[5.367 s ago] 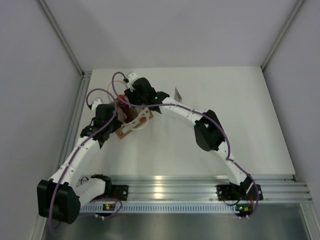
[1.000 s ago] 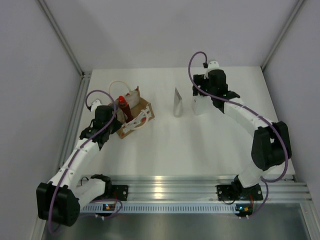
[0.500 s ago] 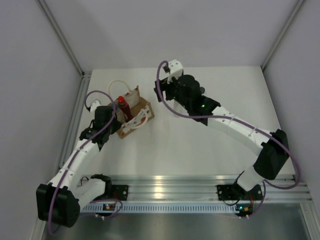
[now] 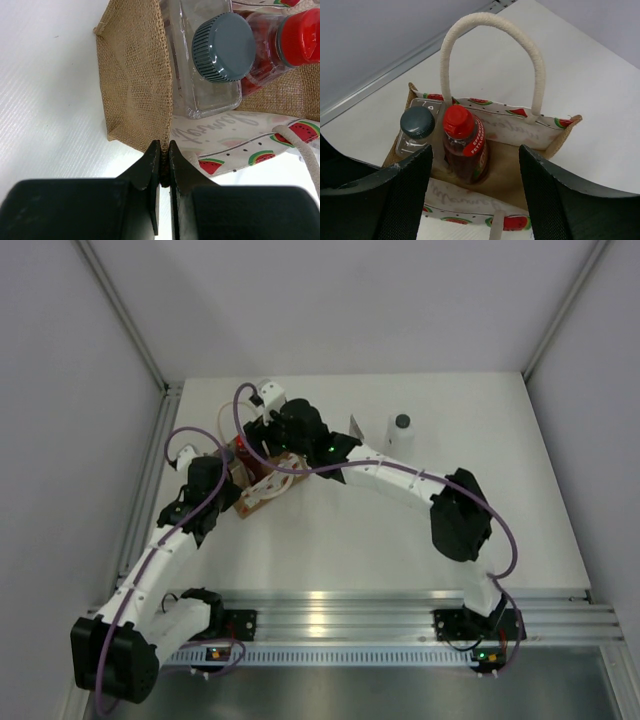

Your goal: Take the personal care products out of the canvas bag

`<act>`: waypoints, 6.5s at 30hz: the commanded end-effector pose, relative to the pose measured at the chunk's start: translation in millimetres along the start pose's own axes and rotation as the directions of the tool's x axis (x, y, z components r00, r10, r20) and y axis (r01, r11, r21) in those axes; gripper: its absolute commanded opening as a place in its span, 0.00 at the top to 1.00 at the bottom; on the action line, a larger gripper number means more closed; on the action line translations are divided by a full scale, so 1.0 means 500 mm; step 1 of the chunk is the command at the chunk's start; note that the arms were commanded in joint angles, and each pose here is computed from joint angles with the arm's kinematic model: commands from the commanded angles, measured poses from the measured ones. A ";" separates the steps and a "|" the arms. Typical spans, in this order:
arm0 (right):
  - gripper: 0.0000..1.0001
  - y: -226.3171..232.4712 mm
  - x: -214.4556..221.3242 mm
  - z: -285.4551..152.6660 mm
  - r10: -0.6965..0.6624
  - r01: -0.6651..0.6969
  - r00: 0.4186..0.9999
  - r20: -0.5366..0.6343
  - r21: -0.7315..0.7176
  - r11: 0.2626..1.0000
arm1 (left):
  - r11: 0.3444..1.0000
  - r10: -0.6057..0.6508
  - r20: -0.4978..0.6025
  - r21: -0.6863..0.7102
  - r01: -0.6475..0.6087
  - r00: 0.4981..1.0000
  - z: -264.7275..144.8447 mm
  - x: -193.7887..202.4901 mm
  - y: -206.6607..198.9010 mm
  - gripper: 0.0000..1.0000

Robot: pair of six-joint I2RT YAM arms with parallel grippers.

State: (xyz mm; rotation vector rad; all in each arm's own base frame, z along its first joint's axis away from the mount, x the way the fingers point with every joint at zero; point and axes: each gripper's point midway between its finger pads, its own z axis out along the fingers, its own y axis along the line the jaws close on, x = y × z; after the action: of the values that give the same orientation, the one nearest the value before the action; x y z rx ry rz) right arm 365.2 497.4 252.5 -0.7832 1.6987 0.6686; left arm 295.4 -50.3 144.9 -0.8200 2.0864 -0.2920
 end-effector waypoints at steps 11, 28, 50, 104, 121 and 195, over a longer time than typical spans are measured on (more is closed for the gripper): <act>0.34 0.036 -0.033 0.096 -0.021 0.023 0.997 0.081 -0.025 0.999 | 1.000 0.003 -0.016 0.002 -0.003 1.000 0.002 0.005 -0.004 1.00; 0.44 0.042 0.070 0.156 -0.031 0.030 0.999 -0.020 -0.034 0.999 | 1.000 0.001 -0.010 0.005 -0.001 1.000 0.000 0.001 -0.006 1.00; 0.45 0.025 0.157 0.191 -0.022 0.022 0.996 -0.086 0.001 1.000 | 1.000 0.010 0.003 0.009 -0.011 1.000 -0.004 -0.006 -0.007 1.00; 1.00 0.007 -0.266 -0.038 -0.113 0.098 0.941 0.319 0.061 0.993 | 1.000 0.012 0.003 0.023 -0.013 1.000 -0.009 -0.007 -0.012 1.00; 1.00 -0.032 -0.434 -0.259 -0.134 0.078 0.905 0.403 0.152 0.985 | 1.000 0.006 0.001 0.025 -0.006 1.000 -0.009 -0.008 -0.014 1.00; 0.18 -0.373 0.169 -0.474 0.118 -0.213 0.966 0.232 0.444 0.870 | 0.998 0.028 -0.019 0.055 -0.027 0.999 -0.014 -0.001 -0.023 1.00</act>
State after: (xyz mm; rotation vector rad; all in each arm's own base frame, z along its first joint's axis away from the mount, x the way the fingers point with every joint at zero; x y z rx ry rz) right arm 343.6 182.6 164.7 -0.2656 1.8084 0.3688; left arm 291.0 -54.1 145.6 -0.7794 2.1096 -0.3075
